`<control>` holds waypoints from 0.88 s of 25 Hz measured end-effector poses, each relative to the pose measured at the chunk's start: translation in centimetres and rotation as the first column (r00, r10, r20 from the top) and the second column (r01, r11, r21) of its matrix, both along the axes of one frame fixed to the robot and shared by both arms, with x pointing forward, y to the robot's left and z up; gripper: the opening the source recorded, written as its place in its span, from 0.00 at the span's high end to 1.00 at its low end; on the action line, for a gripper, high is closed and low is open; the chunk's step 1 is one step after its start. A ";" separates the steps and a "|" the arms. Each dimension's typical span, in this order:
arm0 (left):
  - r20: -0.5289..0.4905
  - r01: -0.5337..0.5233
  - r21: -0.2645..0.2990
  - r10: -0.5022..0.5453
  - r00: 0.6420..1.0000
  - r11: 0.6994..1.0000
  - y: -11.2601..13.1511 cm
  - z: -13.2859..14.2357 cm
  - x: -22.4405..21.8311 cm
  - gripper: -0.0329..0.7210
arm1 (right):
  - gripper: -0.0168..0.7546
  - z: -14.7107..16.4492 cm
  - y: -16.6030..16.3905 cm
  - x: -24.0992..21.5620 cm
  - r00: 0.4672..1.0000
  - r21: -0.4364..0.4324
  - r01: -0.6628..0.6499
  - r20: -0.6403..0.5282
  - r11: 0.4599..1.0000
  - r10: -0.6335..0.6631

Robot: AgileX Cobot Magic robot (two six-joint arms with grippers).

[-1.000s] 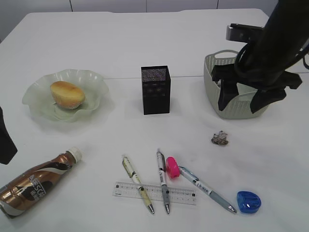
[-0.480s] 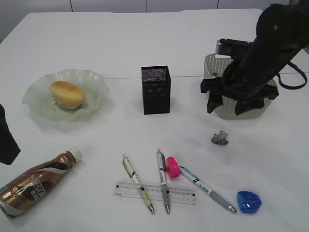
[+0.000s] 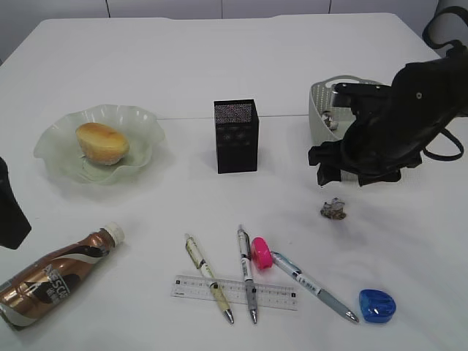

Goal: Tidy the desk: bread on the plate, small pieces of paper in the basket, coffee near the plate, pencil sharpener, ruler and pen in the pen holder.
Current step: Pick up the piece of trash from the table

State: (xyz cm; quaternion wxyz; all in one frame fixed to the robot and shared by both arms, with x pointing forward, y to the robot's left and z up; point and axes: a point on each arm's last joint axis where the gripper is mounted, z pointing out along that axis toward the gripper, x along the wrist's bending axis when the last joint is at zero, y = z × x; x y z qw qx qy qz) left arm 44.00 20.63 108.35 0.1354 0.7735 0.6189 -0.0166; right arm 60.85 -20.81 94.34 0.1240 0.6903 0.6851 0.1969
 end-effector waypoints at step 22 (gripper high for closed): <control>-0.005 -0.002 -0.012 0.002 1.000 1.000 -0.1 0.0 0.0 0.35 | 0.25 -4.6 -0.2 -0.8 1.000 -0.004 -0.015 0.016 1.000 0.015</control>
